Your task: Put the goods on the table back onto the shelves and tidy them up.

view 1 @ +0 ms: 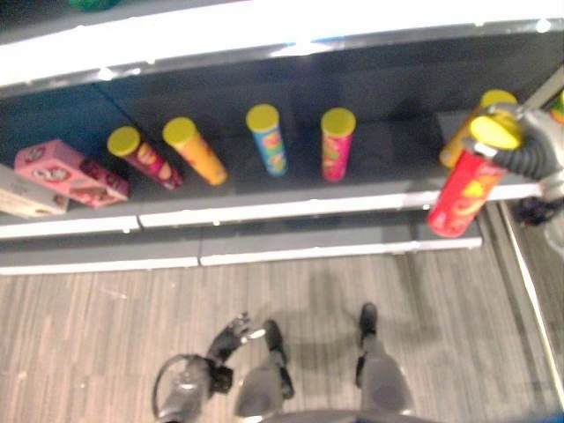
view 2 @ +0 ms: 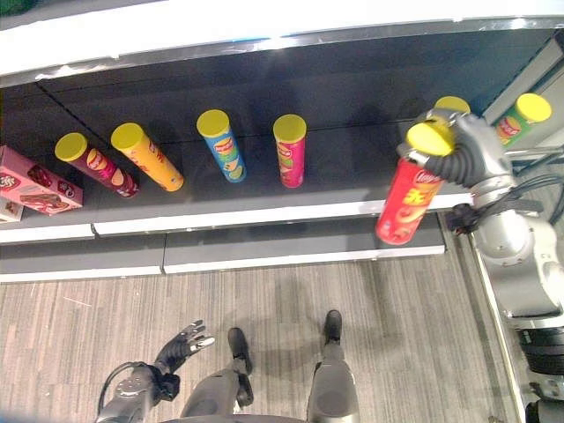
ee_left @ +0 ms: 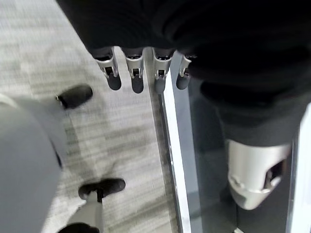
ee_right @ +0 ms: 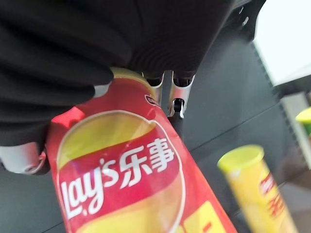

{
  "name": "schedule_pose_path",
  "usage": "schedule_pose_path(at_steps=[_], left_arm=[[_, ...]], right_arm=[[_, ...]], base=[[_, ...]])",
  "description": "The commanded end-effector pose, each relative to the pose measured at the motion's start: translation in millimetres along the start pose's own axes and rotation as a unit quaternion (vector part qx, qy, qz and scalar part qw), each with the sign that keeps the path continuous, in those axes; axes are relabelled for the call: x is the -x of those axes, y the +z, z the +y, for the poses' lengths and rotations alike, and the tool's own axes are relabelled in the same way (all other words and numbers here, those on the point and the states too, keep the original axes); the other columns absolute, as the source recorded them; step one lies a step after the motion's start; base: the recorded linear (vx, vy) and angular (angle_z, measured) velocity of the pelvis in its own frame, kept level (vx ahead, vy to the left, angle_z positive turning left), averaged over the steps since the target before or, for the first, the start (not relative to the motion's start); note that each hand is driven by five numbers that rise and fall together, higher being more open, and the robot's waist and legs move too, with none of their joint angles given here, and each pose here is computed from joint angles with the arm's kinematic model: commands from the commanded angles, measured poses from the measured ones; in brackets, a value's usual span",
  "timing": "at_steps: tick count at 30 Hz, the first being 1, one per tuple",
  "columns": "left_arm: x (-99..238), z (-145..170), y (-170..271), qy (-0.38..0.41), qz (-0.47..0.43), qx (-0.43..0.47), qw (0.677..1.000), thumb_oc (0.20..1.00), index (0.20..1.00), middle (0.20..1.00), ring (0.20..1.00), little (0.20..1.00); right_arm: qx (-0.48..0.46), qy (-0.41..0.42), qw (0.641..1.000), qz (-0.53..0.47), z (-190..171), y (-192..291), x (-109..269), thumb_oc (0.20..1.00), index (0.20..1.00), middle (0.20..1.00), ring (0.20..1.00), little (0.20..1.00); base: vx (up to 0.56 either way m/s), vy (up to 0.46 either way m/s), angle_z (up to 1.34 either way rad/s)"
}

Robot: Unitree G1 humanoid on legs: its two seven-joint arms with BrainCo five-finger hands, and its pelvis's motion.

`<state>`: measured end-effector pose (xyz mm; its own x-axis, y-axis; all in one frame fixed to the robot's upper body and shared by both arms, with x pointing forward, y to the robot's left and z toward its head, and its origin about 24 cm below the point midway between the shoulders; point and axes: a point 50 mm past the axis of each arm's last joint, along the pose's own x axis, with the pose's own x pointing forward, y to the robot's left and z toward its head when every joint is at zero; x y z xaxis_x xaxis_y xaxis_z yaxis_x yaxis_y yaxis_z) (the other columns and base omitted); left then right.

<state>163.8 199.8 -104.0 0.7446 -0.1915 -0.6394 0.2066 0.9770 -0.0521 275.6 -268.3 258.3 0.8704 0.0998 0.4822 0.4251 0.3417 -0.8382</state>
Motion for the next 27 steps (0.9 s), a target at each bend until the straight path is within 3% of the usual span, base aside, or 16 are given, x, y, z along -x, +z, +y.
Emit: schedule_pose_path(at_steps=[1, 15, 23, 27], left_arm=[[-2, 24, 24, 0.015, -0.03, -0.042, 0.999, 1.0, 1.0, 1.0, 1.0, 1.0], [-10, 11, 31, -0.004, -0.039, -0.049, 0.998, 1.0, 1.0, 1.0, 1.0, 1.0], [-13, 5, 35, -0.011, -0.05, -0.043, 0.998, 1.0, 1.0, 1.0, 1.0, 1.0], [-15, 3, 49, -0.016, -0.08, -0.037, 0.996, 1.0, 1.0, 1.0, 1.0, 1.0]], right_arm=[[0.021, -0.103, 0.991, -0.087, -41, 37, -23, 0.2, 0.2, 0.2, 0.2, 0.2], [0.165, -0.252, 0.939, -0.164, -77, 76, -55, 0.2, 0.2, 0.2, 0.2, 0.2], [0.179, -0.31, 0.919, -0.165, -83, 74, -62, 0.2, 0.2, 0.2, 0.2, 0.2], [0.166, -0.37, 0.901, -0.157, -104, 77, -71, 0.2, 0.2, 0.2, 0.2, 0.2]], base=[[0.0, 0.0, 0.0], [-0.02, 0.015, 0.02], [-0.03, 0.025, 0.0], [-0.07, 0.023, -0.02]])
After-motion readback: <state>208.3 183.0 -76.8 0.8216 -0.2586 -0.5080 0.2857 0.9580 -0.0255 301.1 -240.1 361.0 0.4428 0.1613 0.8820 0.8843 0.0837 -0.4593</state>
